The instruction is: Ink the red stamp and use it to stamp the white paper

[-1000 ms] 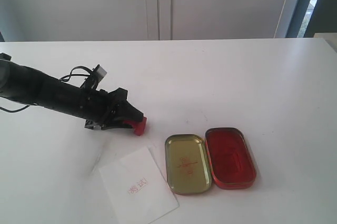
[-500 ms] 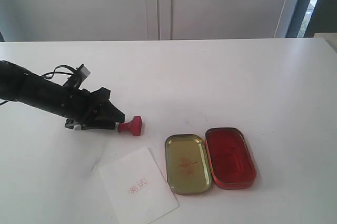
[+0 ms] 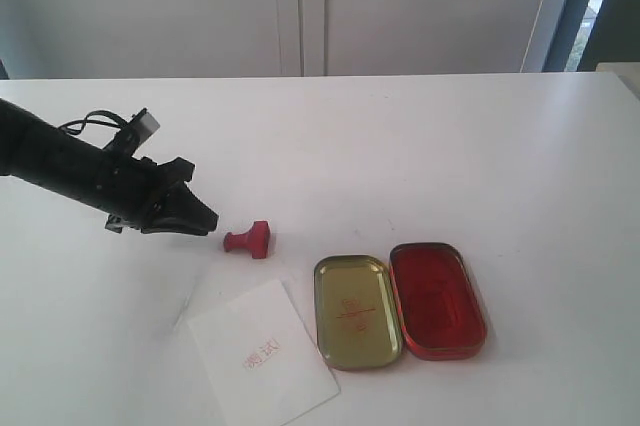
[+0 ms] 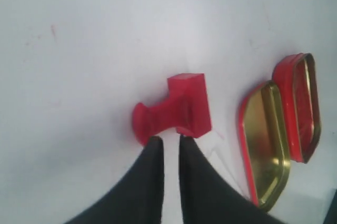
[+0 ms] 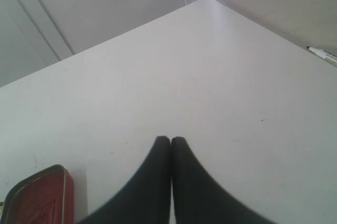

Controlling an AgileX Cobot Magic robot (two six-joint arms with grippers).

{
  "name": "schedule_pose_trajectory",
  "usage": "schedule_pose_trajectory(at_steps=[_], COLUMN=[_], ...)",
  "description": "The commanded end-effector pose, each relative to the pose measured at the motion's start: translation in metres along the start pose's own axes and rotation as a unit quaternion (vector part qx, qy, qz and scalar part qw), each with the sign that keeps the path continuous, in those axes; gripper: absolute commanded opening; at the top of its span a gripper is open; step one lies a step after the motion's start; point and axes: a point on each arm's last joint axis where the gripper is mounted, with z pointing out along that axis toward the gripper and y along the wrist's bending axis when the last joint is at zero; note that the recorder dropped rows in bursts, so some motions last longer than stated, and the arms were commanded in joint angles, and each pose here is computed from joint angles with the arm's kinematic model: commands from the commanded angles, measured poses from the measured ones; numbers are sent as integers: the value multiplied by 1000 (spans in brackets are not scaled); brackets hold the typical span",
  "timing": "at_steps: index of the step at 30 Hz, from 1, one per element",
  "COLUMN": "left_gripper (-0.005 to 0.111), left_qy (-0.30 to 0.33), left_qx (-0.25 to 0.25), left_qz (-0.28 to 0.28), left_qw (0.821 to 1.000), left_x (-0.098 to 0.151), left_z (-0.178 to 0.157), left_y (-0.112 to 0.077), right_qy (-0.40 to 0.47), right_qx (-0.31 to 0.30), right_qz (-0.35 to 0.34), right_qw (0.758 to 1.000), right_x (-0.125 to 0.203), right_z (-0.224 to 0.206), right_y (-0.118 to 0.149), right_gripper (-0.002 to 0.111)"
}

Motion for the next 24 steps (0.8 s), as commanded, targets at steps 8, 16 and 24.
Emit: schedule_pose_trajectory(at_steps=[8, 16, 24], left_gripper=[0, 0, 0], left_qy=[23, 57, 18], left_qx=[22, -46, -109], left_qz=[20, 5, -6], left_qw=[999, 997, 994], left_x=[4, 13, 38], left_z=[-23, -38, -53], left_y=[-29, -34, -37], right_qy=[-3, -3, -3], right_qx=[-2, -2, -2], right_qz=[-5, -5, -5], right_qw=[1000, 1000, 1000], right_x=[1, 1, 1], right_z=[0, 0, 0], right_y=[0, 0, 0], right_gripper=[0, 0, 0])
